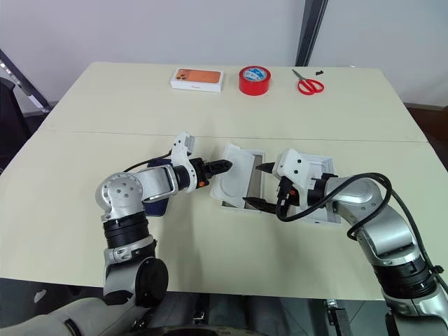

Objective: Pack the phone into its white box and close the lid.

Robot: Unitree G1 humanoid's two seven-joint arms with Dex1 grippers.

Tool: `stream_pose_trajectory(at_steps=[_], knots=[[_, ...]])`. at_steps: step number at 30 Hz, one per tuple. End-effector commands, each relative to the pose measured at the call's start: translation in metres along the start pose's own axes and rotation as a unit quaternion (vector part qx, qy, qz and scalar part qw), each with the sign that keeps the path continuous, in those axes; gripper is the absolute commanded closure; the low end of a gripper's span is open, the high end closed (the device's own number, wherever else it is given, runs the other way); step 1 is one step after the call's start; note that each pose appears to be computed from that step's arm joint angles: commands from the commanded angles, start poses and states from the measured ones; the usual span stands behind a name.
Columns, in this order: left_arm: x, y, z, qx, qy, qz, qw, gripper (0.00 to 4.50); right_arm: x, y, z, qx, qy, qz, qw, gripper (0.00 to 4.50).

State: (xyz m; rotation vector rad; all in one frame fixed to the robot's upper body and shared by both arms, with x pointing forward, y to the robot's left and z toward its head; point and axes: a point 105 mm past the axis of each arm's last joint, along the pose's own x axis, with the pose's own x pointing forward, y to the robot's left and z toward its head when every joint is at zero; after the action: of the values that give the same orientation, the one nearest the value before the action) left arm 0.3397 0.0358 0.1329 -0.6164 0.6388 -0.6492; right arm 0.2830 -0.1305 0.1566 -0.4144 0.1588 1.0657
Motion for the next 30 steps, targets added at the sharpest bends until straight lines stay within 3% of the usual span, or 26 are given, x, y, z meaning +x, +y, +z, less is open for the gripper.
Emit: stream_pose_trajectory(at_steps=[1, 3, 5, 13, 17, 21, 30], knots=[[-0.005, -0.023, 0.006, 0.012, -0.022, -0.058, 0.998, 0.3, 0.001, -0.01, 0.013, -0.018, -0.013, -0.025, 0.999, 0.0], [-0.013, -0.025, 0.011, 0.014, -0.036, -0.07, 0.997, 0.3, 0.004, -0.017, 0.009, -0.019, 0.001, -0.041, 0.999, 0.0], [-0.022, -0.024, 0.015, 0.02, -0.049, -0.074, 0.996, 0.25, 0.008, -0.025, 0.004, -0.019, 0.016, -0.057, 0.998, 0.51], [-0.065, 0.005, 0.037, 0.085, -0.104, -0.025, 0.991, 0.25, 0.042, -0.032, 0.006, -0.012, 0.042, -0.081, 0.996, 4.46], [-0.09, 0.033, 0.043, 0.183, -0.114, 0.029, 0.976, 0.25, 0.065, -0.034, 0.002, -0.013, 0.083, -0.11, 0.99, 4.46], [-0.105, 0.037, 0.035, 0.273, -0.106, 0.0, 0.956, 0.25, 0.08, -0.041, -0.005, -0.024, 0.124, -0.141, 0.982, 4.46], [-0.114, 0.044, 0.019, 0.33, -0.078, -0.02, 0.941, 0.25, 0.075, -0.049, -0.02, -0.07, 0.192, -0.161, 0.966, 4.46]])
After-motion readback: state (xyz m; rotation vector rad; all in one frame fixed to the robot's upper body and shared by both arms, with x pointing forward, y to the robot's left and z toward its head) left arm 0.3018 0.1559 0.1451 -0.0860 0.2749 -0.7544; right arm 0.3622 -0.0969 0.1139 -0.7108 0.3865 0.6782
